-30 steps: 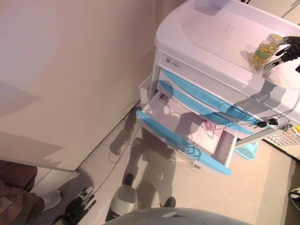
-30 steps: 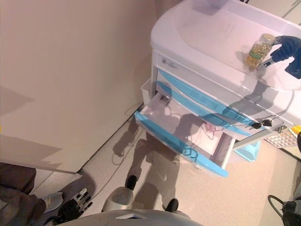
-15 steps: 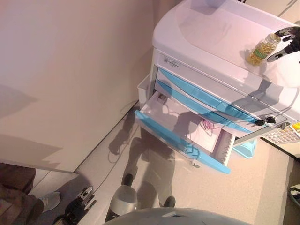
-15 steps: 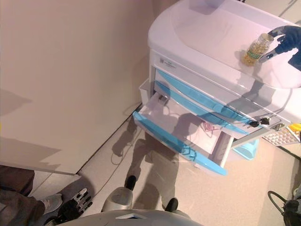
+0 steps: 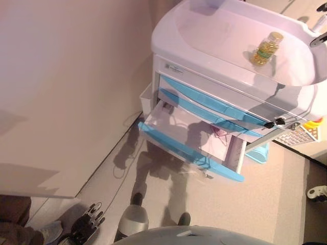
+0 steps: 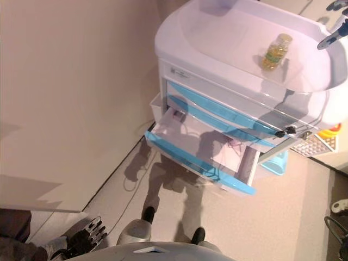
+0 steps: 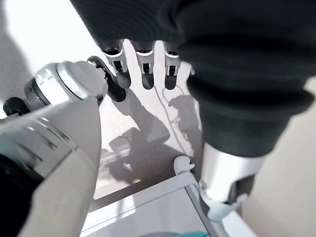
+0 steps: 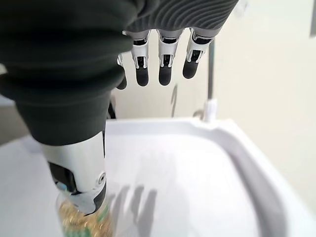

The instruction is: Open the drawer and pick up the medicine

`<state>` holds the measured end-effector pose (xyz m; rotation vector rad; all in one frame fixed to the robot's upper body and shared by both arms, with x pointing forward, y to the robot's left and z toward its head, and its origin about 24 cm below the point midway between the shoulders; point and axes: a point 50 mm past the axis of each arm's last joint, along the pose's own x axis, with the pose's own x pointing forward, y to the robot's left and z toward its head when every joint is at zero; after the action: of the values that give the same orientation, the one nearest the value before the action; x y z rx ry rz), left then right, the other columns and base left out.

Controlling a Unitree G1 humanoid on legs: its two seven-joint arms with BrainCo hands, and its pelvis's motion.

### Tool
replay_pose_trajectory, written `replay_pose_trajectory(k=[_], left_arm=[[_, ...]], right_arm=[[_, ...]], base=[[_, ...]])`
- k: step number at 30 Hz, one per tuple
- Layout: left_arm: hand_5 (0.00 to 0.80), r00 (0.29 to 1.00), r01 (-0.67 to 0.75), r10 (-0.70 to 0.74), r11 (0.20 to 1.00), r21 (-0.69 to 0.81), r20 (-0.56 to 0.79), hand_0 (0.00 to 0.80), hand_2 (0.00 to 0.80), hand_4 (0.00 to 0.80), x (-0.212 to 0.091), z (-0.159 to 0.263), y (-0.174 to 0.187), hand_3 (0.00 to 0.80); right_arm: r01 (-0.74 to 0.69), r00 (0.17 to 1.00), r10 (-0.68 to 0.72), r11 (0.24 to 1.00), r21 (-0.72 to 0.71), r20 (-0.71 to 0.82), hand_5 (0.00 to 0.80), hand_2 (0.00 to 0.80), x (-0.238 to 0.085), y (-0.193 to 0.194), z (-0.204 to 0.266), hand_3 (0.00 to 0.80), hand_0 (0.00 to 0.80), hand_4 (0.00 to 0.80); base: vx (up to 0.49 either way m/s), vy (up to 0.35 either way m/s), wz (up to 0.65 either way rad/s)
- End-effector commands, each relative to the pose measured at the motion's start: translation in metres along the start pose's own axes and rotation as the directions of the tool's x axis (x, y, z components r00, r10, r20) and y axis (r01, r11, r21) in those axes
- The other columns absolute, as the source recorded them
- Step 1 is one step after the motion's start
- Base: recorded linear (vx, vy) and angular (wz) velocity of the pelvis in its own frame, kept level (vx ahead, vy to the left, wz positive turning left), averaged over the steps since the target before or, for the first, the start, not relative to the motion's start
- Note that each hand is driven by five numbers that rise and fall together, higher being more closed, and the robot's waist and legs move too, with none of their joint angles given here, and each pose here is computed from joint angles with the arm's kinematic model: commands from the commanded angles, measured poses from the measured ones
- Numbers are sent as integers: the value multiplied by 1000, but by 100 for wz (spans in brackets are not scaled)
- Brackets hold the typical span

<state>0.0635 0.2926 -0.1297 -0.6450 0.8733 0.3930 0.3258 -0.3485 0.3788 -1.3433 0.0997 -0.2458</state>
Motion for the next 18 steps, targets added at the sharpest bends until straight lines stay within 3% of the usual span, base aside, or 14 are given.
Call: replay_pose_trajectory(k=[1,9,18], left_arm=[[0,1000,23,-23,993,119,-2,0,0,0,-6,2,5,0],[0,991,129,-105,893,431,-79,0,0,0,2,-2,-17,0],[0,988,148,-137,723,675,-69,0,0,0,16,15,-45,0]], right_arm=[[149,989,-149,989,18,10,0,0,-17,-36,1,0,0,0],[187,954,-239,948,259,183,0,0,-33,-20,8,0,0,0],[-84,901,-181,821,565,395,0,0,-60,74,8,0,0,0]], base=[[-47,12,-14],[-64,15,-18],[-57,20,-19]])
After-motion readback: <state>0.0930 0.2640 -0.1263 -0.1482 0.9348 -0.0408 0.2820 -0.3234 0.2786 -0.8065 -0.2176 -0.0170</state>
